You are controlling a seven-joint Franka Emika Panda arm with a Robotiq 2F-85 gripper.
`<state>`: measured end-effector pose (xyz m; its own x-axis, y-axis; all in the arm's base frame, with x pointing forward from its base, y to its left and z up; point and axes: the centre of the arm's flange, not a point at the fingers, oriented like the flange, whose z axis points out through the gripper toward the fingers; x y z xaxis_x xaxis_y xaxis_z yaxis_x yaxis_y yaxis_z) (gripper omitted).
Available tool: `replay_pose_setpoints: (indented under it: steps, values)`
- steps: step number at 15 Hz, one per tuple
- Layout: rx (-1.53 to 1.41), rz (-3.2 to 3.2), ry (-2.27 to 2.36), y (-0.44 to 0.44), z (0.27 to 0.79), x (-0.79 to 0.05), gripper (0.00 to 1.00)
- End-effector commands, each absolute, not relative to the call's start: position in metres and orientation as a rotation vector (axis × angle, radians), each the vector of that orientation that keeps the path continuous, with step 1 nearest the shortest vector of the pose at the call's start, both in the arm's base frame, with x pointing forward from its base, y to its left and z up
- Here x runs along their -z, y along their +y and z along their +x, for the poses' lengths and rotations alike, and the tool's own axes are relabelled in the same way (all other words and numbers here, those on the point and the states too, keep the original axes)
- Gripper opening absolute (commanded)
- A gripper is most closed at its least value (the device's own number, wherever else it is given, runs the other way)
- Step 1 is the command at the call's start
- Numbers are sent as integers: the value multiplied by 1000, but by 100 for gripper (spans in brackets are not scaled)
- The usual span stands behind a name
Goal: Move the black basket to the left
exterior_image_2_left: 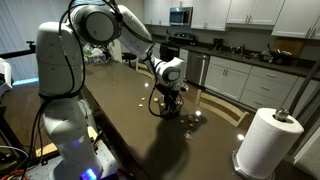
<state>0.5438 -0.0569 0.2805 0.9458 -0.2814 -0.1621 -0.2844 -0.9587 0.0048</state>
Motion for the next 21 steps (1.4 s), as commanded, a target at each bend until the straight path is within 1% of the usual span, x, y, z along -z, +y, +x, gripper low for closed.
replay_pose_setpoints:
  steps: [1, 3, 4, 5, 8, 12, 21]
  values:
    - [-233, -3060, 390, -63, 549, -283, 14]
    - [-227, -3073, 329, -64, 547, -290, 4]
    - [-219, -3079, 292, -64, 545, -294, 3]
    - [-213, -3086, 262, -65, 544, -298, 0]
    - [-187, -3105, 165, -63, 540, -310, 3]
    - [-193, -3118, -76, -54, 540, -323, 3]
    - [-347, -2959, -750, -4, 555, -324, 3]
